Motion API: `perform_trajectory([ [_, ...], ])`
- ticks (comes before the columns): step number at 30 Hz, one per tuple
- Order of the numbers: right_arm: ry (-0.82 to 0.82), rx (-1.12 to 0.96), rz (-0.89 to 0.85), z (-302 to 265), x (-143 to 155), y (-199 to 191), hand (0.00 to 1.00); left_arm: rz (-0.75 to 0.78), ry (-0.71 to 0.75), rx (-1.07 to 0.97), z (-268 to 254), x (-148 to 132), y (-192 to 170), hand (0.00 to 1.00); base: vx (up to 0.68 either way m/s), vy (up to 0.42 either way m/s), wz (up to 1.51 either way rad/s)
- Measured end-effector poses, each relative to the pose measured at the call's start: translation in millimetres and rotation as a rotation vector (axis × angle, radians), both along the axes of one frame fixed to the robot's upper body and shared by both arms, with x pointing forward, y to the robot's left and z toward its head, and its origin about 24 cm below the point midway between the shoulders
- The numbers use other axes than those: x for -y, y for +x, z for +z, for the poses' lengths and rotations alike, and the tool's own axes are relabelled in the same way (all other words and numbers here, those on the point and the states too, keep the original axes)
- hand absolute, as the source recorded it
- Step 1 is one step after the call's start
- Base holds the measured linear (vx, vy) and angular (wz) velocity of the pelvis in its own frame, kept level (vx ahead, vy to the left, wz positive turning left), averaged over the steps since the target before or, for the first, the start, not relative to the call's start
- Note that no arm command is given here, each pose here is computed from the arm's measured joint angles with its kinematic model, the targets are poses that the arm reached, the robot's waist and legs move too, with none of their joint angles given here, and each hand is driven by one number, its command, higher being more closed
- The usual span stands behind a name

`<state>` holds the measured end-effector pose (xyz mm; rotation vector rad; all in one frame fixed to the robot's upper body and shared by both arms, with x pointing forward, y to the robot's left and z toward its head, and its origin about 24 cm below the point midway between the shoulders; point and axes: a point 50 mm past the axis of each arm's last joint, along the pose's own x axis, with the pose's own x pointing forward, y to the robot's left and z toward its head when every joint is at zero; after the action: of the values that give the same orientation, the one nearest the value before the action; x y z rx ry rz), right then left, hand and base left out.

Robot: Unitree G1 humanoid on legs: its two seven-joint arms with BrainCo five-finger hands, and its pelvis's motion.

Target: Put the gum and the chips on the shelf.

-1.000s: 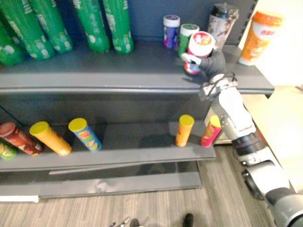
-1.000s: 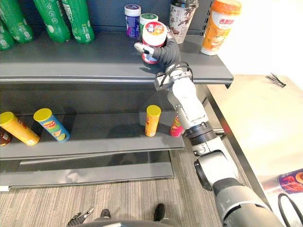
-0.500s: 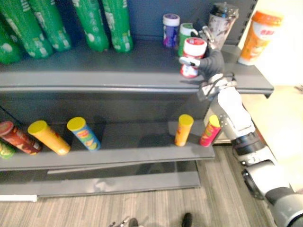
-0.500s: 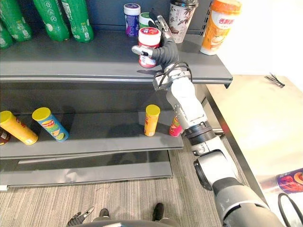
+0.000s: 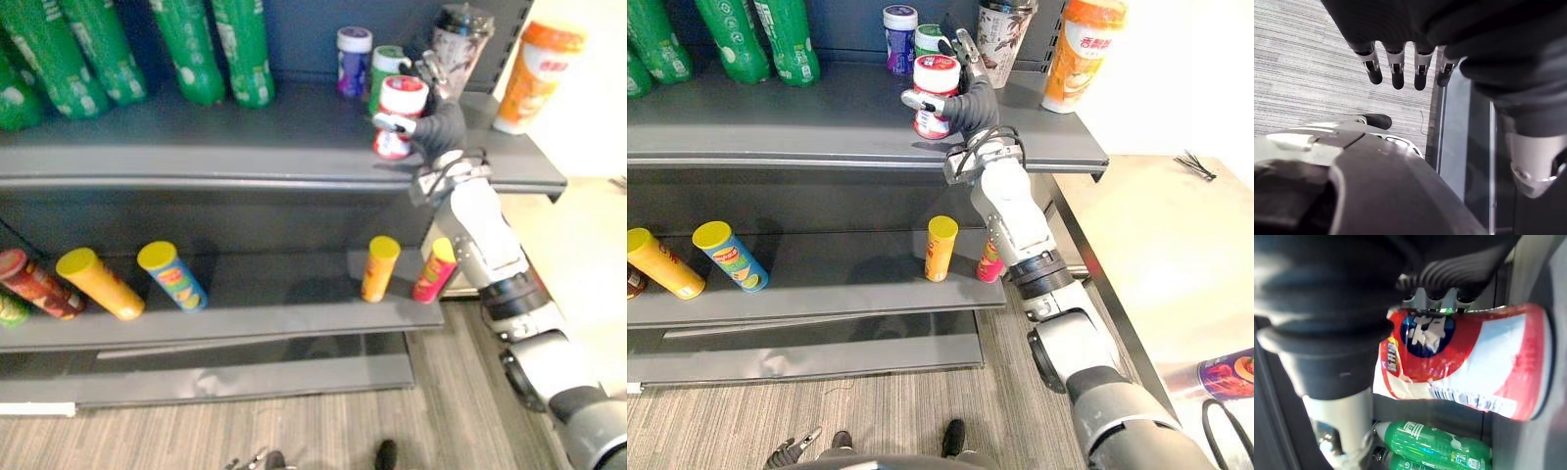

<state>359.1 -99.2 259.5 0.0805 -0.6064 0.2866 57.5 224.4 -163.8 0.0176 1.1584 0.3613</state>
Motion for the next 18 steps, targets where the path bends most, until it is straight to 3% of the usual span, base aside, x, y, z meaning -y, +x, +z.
perform_trajectory([
  [5, 0.043, 0.056, -0.014, 15.2, 7.4, -5.3, 0.00, -0.004, 0.001, 0.000, 0.0, 0.1, 0.1, 0.00, 0.00, 0.000, -0.03],
  [10, 0.120, 0.317, -0.075, 82.3, 34.1, -28.7, 0.00, -0.008, 0.004, 0.006, 0.5, 0.0, 1.6, 0.00, 0.00, 0.000, -0.02],
  [18, 0.193, 0.409, -0.118, 84.3, 58.7, -48.7, 0.00, -0.015, 0.006, 0.004, 0.5, 0.5, 2.0, 0.00, 0.03, 0.012, -0.09],
])
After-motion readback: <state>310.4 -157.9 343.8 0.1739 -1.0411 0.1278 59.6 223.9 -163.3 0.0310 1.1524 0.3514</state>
